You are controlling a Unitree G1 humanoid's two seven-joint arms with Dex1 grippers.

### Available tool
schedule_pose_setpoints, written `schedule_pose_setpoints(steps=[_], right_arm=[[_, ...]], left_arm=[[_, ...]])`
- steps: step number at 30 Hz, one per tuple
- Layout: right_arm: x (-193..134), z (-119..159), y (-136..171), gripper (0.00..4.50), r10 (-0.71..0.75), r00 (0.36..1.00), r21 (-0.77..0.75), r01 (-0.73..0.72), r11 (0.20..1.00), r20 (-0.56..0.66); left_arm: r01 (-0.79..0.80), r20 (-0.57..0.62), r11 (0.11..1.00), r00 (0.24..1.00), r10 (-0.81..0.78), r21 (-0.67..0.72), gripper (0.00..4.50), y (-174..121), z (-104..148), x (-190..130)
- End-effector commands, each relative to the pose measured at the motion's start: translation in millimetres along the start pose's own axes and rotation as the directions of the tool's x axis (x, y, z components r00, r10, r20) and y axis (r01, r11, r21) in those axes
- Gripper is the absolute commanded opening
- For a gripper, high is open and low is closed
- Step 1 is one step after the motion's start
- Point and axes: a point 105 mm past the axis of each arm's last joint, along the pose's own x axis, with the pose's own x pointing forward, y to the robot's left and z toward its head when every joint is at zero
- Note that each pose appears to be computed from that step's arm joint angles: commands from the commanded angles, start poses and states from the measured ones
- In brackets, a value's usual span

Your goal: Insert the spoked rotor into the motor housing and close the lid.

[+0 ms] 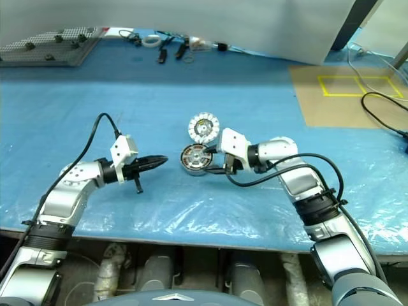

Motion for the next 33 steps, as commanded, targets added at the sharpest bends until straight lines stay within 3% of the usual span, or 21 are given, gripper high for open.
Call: schedule_pose_setpoints(steps=[1, 14, 30, 33], right_arm=[[6.4, 8.7, -4.3, 3.56, 0.053, 0.999, -0.070, -0.053, 0.996, 0.005], [33.0, -2.9, 4.9, 3.56, 0.244, 0.966, -0.148, -0.254, 0.956, -0.086], [35.5, -27.0, -0.4, 3.56, 0.276, 0.938, -0.143, -0.309, 0.940, -0.210], [36.2, -26.1, -2.3, 2.99, 0.276, 0.937, -0.147, -0.310, 0.939, -0.215]], left_arm=[[-0.030, 0.021, 0.999, 0.999, 0.029, 0.036, 0.00, 3.6, 9.2, -4.0], [-0.037, 0.004, 0.999, 0.999, 0.037, 0.028, 0.00, -4.2, -1.5, 4.9], [-0.031, 0.007, 0.999, 1.000, 0.031, 0.040, 0.00, -6.1, -0.8, 10.8], [-0.032, 0.002, 0.999, 0.999, 0.032, 0.038, 0.00, -6.2, -2.7, 11.5]])
